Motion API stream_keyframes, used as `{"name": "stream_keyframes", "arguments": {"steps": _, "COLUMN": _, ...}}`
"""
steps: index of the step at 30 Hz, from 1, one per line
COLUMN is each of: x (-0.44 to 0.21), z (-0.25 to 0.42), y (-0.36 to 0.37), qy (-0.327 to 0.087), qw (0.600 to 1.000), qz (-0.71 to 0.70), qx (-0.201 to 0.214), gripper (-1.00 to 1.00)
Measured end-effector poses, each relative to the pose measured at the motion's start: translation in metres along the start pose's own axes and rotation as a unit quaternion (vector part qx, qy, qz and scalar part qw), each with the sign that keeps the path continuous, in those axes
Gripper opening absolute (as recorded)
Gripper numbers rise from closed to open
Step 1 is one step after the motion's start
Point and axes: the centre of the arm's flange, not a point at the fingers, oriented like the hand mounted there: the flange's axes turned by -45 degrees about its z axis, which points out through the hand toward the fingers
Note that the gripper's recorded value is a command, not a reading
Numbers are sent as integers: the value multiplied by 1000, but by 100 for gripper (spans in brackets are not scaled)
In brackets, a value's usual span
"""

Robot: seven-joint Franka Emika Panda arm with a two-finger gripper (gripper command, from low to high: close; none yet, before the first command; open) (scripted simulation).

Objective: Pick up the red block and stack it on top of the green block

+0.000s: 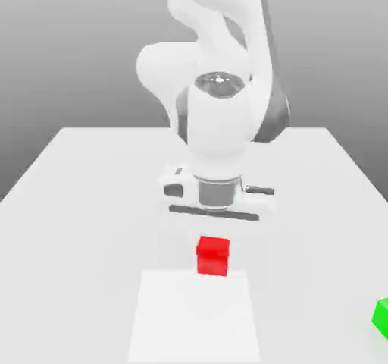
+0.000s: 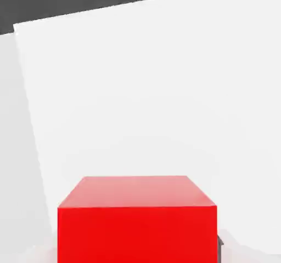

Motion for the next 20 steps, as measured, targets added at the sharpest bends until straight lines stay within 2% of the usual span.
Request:
{"name": "stream_keyframes", "arguments": {"steps": 6, "x": 44, "z": -13, "y": -100, "qy": 1, "qw": 972, "qz": -237, "qx": -1, "gripper": -100}}
{"name": "stream_keyframes", "arguments": {"steps": 13, "x": 56, "z": -23, "y": -235, "qy": 3, "qw": 874, "qz": -487, "qx": 6, "gripper": -100}}
{"name": "stream_keyframes", "arguments": {"steps": 16, "x": 56, "z": 12, "y": -249, "qy": 4, "qw": 861, "qz": -508, "qx": 6, "gripper": -100}}
{"name": "stream_keyframes", "arguments": {"steps": 17, "x": 56, "z": 26, "y": -250, "qy": 4, "qw": 860, "qz": -510, "qx": 6, "gripper": 100}}
{"name": "stream_keyframes", "arguments": {"steps": 20, "x": 56, "z": 26, "y": -250, "qy": 4, "qw": 860, "qz": -510, "qx": 6, "gripper": 100}}
